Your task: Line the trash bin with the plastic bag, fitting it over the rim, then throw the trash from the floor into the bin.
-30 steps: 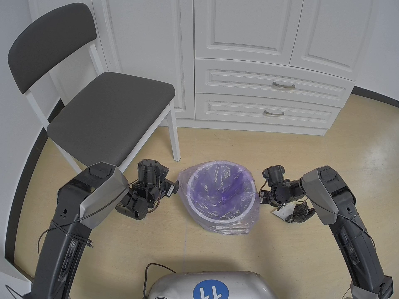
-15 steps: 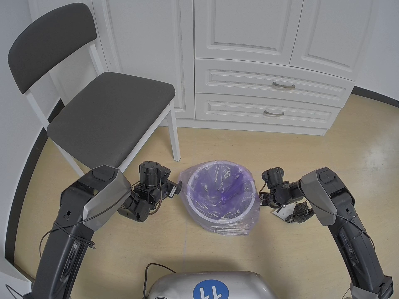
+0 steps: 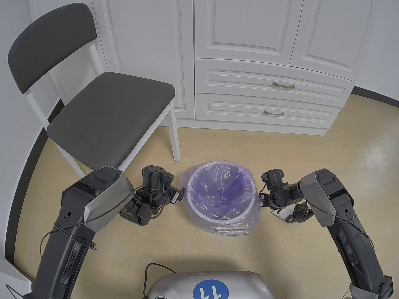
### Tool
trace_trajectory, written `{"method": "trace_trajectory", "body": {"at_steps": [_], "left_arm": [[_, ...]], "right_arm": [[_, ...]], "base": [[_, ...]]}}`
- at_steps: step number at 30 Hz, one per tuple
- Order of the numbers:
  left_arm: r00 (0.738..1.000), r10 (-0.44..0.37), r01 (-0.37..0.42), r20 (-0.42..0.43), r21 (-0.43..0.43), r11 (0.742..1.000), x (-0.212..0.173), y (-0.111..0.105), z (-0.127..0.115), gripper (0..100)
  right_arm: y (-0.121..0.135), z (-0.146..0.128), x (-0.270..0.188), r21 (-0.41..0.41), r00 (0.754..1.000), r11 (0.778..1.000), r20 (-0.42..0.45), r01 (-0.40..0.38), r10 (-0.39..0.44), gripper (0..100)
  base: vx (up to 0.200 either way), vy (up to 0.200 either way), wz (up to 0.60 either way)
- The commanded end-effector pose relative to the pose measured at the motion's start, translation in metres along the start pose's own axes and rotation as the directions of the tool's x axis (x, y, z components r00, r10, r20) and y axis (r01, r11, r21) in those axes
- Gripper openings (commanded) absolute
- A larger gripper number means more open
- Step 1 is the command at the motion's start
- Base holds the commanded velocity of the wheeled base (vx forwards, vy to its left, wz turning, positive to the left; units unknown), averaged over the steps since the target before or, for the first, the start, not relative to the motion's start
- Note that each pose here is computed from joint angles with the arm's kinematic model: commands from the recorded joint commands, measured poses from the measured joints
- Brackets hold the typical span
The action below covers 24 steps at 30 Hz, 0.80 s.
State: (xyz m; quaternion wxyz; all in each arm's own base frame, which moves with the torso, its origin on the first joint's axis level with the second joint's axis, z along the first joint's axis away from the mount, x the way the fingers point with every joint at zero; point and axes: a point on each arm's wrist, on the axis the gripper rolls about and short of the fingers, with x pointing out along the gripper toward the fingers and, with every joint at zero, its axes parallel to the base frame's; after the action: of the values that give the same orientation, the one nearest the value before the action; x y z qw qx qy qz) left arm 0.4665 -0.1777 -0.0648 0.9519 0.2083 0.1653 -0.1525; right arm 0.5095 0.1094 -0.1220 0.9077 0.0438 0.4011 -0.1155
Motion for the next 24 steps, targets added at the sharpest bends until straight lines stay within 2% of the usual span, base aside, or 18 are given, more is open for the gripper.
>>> {"method": "trace_trajectory", "body": {"at_steps": [1,4,8,9,11,13,21,24], "left_arm": [[0.998,-0.033,0.032,-0.06,-0.004,0.999,0.016,-0.007,-0.012,100],[0.996,-0.043,0.04,-0.077,-0.051,0.998,0.03,-0.004,-0.002,100],[0.991,-0.044,0.036,-0.129,-0.061,0.997,0.053,0.003,-0.006,100],[0.984,-0.051,0.04,-0.173,-0.063,0.997,0.055,0.005,-0.016,100],[0.975,-0.078,0.066,-0.21,-0.064,0.996,0.053,0.009,-0.019,100],[0.973,-0.102,0.089,-0.208,-0.067,0.994,0.053,0.008,-0.019,100],[0.969,-0.115,0.104,-0.219,-0.063,0.993,0.055,0.005,-0.026,100],[0.967,-0.12,0.109,-0.226,-0.062,0.992,0.057,0.0,-0.035,100]], "right_arm": [[0.0,-0.002,0.001,0.0,1.0,1.0,-0.002,0.003,-0.003,100],[0.0,-0.002,0.001,0.0,1.0,1.0,-0.002,0.003,-0.003,100],[0.0,-0.002,0.001,0.0,1.0,1.0,0.002,0.015,-0.015,100],[0.0,-0.002,0.002,0.0,1.0,1.0,0.001,0.015,-0.015,100],[0.0,-0.002,0.002,0.0,1.0,1.0,0.002,0.017,-0.017,100],[0.0,-0.002,0.002,0.0,1.0,1.0,0.001,0.015,-0.015,100],[0.0,-0.002,0.002,-0.002,1.0,1.0,0.001,0.015,-0.015,100],[0.0,-0.003,0.002,-0.003,1.0,1.0,-0.002,0.016,-0.016,100]], "base": [[0.0,0.0,0.0],[0.0,0.0,0.0],[0.0,0.0,0.0],[0.0,0.0,0.0],[0.0,0.0,0.0],[0.0,0.0,0.0],[0.0,0.0,0.0],[0.0,0.0,0.0]]}}
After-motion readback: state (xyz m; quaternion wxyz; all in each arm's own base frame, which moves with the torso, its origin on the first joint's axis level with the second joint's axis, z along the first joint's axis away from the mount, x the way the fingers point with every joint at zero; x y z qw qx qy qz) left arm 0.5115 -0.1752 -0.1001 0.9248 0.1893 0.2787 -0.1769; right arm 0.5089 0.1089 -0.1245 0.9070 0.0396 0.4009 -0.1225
